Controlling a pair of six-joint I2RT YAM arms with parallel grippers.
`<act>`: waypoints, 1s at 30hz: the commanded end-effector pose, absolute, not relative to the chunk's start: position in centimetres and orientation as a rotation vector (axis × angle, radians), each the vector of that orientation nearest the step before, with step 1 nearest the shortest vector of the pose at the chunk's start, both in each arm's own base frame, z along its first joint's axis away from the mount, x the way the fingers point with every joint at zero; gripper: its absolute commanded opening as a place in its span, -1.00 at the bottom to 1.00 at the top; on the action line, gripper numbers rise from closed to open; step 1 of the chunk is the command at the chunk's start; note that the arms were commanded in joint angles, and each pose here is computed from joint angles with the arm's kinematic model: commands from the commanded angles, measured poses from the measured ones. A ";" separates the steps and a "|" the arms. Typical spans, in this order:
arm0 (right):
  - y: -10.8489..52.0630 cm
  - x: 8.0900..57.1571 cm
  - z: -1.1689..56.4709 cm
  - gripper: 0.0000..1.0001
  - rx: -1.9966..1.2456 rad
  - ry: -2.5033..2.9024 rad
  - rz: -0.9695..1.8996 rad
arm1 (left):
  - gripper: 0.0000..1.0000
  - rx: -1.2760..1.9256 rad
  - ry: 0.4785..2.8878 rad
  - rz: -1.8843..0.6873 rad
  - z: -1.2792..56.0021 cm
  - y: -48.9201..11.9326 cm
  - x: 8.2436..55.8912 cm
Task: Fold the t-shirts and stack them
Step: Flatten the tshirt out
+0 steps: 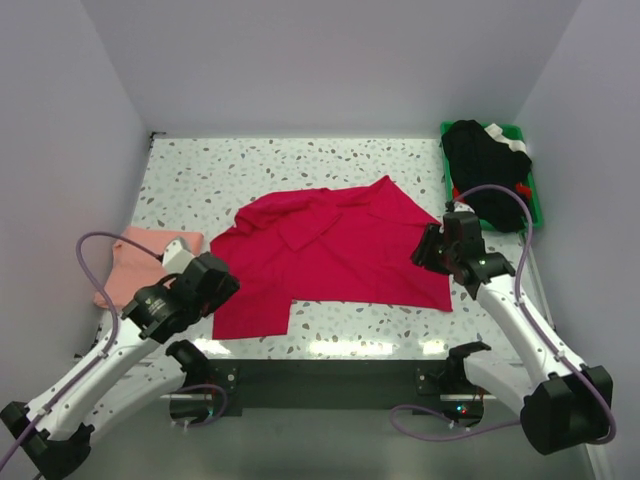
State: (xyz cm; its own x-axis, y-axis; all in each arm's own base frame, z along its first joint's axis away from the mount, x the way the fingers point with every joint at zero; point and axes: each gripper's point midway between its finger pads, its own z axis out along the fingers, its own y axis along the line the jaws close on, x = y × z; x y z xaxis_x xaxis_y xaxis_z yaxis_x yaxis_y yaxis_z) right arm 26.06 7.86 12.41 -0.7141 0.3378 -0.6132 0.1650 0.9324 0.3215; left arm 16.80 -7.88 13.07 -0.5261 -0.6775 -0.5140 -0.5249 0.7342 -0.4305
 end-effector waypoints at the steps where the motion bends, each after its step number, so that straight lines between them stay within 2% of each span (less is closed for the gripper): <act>1: 8.3 27.4 12.9 -0.10 0.332 2.349 0.330 | 0.28 -0.836 2.170 -0.246 16.3 -7.8 19.2; 6: 9.5 29.9 12.4 -0.10 0.309 2.376 0.356 | 0.33 -0.699 2.083 -0.203 19.1 -9.2 25.6; 10: 10.4 31.5 12.4 -0.10 0.278 2.393 0.376 | 0.22 -0.595 2.198 -0.204 15.6 -10.5 31.7; 12: 10.6 32.4 12.8 -0.10 0.269 2.384 0.372 | 0.16 -0.537 2.178 -0.196 16.1 -10.9 34.5; 13: 10.6 32.7 12.5 -0.10 0.265 2.396 0.365 | 0.11 -0.504 2.224 -0.170 14.4 -11.2 35.8; 16: 10.7 33.9 12.3 -0.09 0.267 2.404 0.350 | 0.09 -0.404 2.237 -0.159 14.8 -12.5 39.8; 22: 11.8 36.1 12.0 -0.10 0.268 2.413 0.374 | 0.11 -0.409 2.297 -0.162 12.0 -13.1 44.1; 30: 12.9 37.8 11.3 -0.10 0.264 2.438 0.382 | 0.09 -0.446 2.365 -0.167 8.3 -12.5 47.4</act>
State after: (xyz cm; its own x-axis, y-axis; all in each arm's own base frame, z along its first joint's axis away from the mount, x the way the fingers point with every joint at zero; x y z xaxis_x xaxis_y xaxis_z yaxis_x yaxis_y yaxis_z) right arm 35.81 11.74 9.14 -0.8038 0.2810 -0.5244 0.1340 0.9443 0.3005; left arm 45.10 -12.31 6.88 -0.7106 -0.3658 -0.6011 -0.3064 0.9299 -0.2036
